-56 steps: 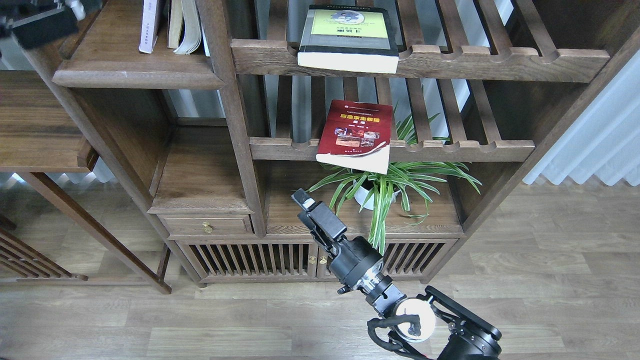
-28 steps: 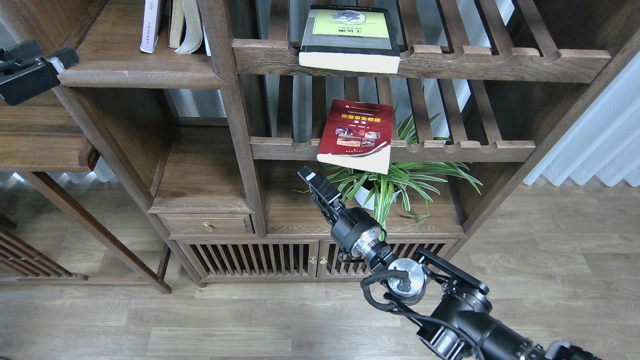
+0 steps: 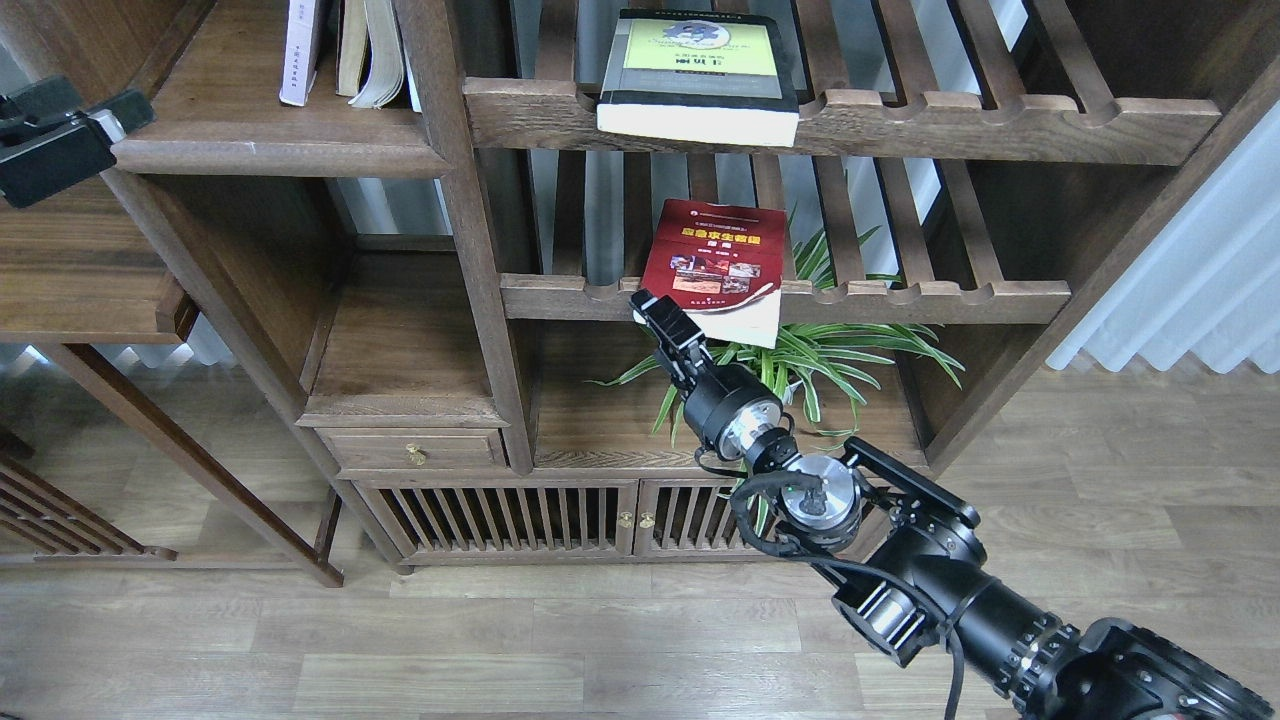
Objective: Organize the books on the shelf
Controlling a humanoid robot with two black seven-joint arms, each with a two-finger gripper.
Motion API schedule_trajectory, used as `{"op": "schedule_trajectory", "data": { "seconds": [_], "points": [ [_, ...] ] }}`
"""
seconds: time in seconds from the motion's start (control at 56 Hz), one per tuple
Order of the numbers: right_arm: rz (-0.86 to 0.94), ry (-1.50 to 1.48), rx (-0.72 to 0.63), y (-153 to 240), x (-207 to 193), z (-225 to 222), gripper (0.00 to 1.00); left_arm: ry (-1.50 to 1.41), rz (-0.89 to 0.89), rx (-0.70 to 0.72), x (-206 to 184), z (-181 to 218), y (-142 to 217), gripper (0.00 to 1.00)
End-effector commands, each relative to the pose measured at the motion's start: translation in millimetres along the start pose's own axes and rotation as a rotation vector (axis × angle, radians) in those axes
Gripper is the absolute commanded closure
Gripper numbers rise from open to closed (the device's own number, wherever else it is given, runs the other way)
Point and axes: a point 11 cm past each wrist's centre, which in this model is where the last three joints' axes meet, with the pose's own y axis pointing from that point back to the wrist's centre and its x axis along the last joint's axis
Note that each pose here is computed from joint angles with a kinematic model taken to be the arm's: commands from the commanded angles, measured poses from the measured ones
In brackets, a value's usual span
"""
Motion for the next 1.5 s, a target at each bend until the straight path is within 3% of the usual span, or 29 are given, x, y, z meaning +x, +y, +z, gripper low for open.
{"op": "schedule_trajectory", "data": {
  "seconds": [0.0,0.125,0.232,0.339,0.661,0.857,1.089,1.304,1.482],
  "points": [
    [0.010,-0.027,0.023,-0.7,2.2,-7.1,0.22,-0.001,0.000,0.000,0.0,0.2,0.1,0.00],
    [0.028,-0.074,0.053,-2.0,4.4,-16.1,0.35,0.001,0.000,0.000,0.2,-0.3,-0.1,0.00],
    [0.032,-0.074,0.056,-1.9,5.7,-17.1,0.41,0.001,0.000,0.001,0.2,-0.4,-0.1,0.00],
    [0.044,-0.085,0.076,-2.7,5.5,-23.4,0.66,0.001,0.001,-0.002,0.3,0.2,0.1,0.00],
    [0.026,-0.103,0.092,-2.0,3.6,-28.2,0.88,0.002,0.012,-0.014,3.9,3.9,2.8,0.00],
    [-0.090,-0.149,0.074,5.2,-10.0,-17.9,0.92,0.032,0.020,-0.015,7.5,-4.0,5.7,0.00],
    [-0.238,-0.296,-0.030,48.5,-35.3,35.9,0.93,0.287,-0.022,-0.062,3.9,-43.1,8.9,0.00],
    [-0.489,-0.355,-0.118,103.5,-37.7,71.5,0.94,0.699,-0.060,-0.107,-16.9,-129.6,10.3,0.00],
    [-0.423,-0.357,-0.239,131.5,-9.5,105.6,0.95,0.991,-0.058,-0.099,-39.5,-189.0,26.2,0.00]
  ]
}}
